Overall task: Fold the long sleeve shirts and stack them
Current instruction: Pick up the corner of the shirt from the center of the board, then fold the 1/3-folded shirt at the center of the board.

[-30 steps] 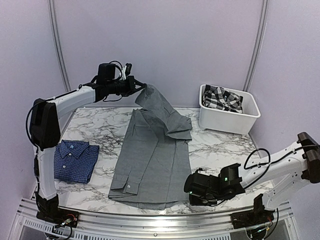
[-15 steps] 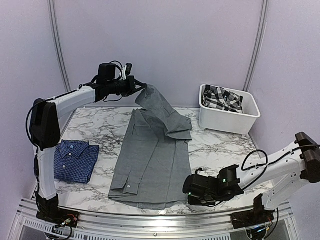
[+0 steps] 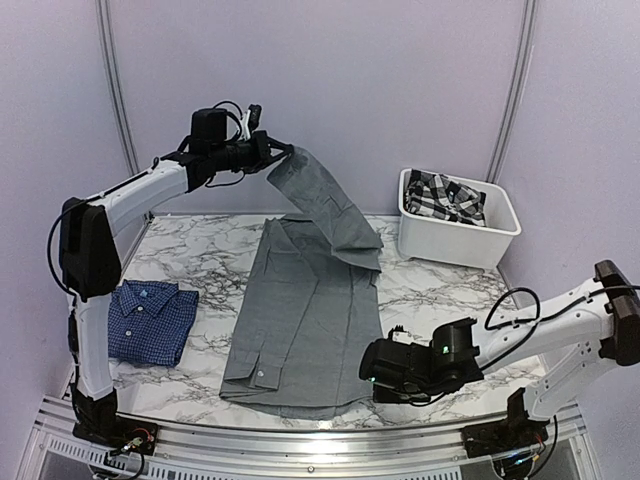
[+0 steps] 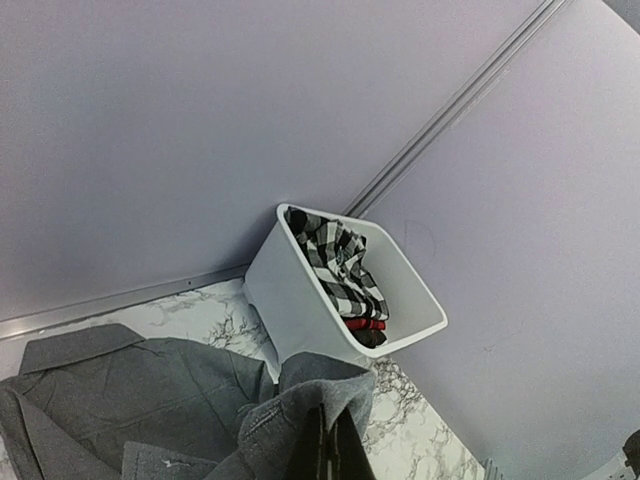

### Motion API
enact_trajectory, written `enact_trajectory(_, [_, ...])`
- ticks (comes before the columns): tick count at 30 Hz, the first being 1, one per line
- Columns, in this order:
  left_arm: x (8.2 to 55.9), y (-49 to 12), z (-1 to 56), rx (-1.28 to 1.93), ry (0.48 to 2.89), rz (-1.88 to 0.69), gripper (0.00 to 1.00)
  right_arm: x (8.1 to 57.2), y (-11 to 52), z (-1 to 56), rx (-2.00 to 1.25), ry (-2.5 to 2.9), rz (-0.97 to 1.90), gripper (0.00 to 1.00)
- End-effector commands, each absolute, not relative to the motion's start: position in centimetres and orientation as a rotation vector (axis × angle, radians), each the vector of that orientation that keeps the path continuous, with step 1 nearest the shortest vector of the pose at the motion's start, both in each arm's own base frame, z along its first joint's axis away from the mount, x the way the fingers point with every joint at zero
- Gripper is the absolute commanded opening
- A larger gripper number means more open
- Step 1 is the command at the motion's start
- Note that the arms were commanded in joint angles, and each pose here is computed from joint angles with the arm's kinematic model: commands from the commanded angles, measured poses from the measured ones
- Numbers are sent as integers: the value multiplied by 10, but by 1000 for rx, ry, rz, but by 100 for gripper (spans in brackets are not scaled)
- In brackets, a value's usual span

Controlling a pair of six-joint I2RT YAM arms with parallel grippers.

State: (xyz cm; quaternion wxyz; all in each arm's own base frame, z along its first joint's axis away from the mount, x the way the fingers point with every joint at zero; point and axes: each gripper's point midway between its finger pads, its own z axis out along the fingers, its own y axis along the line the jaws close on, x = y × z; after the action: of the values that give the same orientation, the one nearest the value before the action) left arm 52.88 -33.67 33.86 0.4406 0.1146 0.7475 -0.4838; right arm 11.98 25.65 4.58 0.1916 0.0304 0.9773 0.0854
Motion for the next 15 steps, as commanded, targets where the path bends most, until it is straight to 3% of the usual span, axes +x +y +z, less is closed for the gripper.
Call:
enact_trajectory(1, [532, -320, 392, 273, 1742, -1184, 0, 135, 271, 83, 36, 2649, 264, 0])
enact_trajectory(15, [545, -251, 410, 165, 1720, -1100, 0, 143, 382, 97, -427, 2601, 441, 0])
